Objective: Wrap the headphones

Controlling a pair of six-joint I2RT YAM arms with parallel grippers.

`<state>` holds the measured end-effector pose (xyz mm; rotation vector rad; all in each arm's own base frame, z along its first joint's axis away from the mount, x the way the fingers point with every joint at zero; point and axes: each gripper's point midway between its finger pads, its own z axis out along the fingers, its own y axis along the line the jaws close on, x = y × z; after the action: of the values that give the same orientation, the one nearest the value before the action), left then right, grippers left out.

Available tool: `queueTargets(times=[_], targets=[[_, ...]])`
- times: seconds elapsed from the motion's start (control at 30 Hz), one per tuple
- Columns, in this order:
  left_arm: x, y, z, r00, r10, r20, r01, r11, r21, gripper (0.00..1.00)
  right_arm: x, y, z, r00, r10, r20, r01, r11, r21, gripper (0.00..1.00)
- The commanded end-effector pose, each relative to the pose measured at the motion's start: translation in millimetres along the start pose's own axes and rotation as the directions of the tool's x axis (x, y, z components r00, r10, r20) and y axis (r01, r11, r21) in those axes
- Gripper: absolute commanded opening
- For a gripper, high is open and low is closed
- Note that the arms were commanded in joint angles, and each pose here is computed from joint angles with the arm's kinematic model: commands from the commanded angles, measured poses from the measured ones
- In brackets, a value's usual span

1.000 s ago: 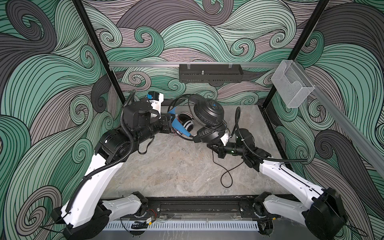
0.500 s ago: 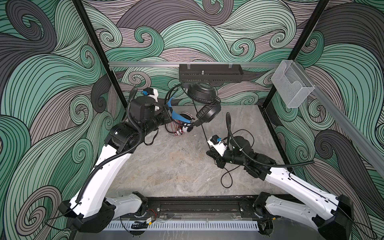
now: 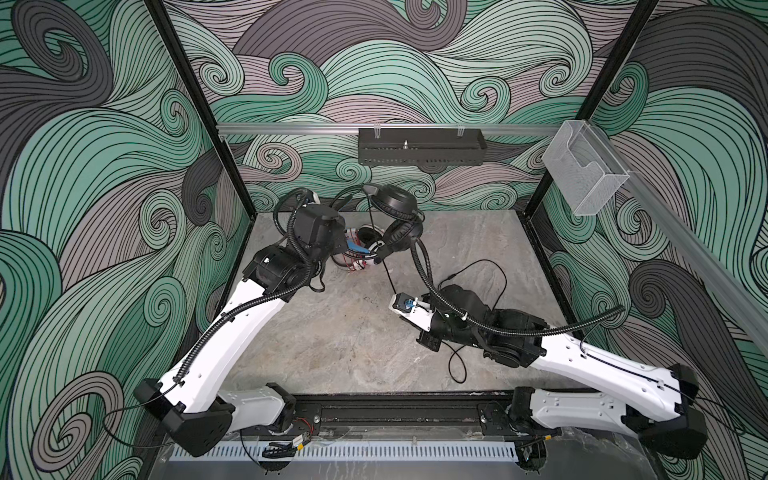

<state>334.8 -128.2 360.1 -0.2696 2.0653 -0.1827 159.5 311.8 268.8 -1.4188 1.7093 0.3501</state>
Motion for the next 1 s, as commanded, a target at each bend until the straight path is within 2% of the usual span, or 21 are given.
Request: queueTargets(times=[0.0, 0.13, 0.27, 0.33, 0.47, 0.57, 0.6, 0.63, 0.73, 0.87, 0.97], targets=[[-13, 0, -2, 0.994, 0.058, 0.096, -0.051, 0.996, -0.071, 0.00, -12, -1, -9, 0.995, -0.098, -0.026, 0.098, 0.995, 0.019, 0.00], [13, -7, 2, 0.978, 0.199, 0.059, -0.192, 0.977, -0.097, 0.00, -37, -9, -17, 0.993, -0.118, 0.000, 0.118, 0.992, 0.033, 0.00], [42, -3, 3, 0.932, 0.363, -0.008, -0.361, 0.927, -0.102, 0.00, -52, -28, -27, 0.985, -0.169, -0.022, 0.170, 0.980, 0.106, 0.00], [55, -2, 2, 0.891, 0.452, -0.048, -0.455, 0.885, -0.096, 0.00, -57, -35, -31, 0.975, -0.217, -0.042, 0.221, 0.967, 0.130, 0.00], [83, -6, 0, 0.770, 0.622, -0.143, -0.630, 0.777, -0.017, 0.00, -57, -51, -31, 0.940, -0.315, -0.133, 0.335, 0.924, 0.185, 0.00], [98, -8, -8, 0.700, 0.694, -0.167, -0.698, 0.715, 0.046, 0.00, -55, -60, -30, 0.918, -0.354, -0.180, 0.388, 0.896, 0.216, 0.00], [101, -9, -10, 0.688, 0.705, -0.171, -0.707, 0.705, 0.060, 0.00, -56, -60, -30, 0.916, -0.358, -0.179, 0.392, 0.894, 0.216, 0.00], [103, -6, -12, 0.697, 0.694, -0.182, -0.698, 0.715, 0.053, 0.00, -58, -59, -31, 0.920, -0.354, -0.167, 0.385, 0.898, 0.212, 0.00], [103, -2, -17, 0.760, 0.624, -0.184, -0.627, 0.778, 0.049, 0.00, -67, -54, -35, 0.948, -0.304, -0.098, 0.318, 0.926, 0.204, 0.00], [110, -12, -19, 0.829, 0.520, -0.207, -0.512, 0.854, 0.099, 0.00, -87, -40, -45, 0.987, -0.150, 0.065, 0.139, 0.979, 0.146, 0.00], [118, -24, -19, 0.856, 0.473, -0.210, -0.447, 0.880, 0.159, 0.00, -92, -29, -46, 0.990, -0.063, 0.127, 0.053, 0.995, 0.083, 0.00]])
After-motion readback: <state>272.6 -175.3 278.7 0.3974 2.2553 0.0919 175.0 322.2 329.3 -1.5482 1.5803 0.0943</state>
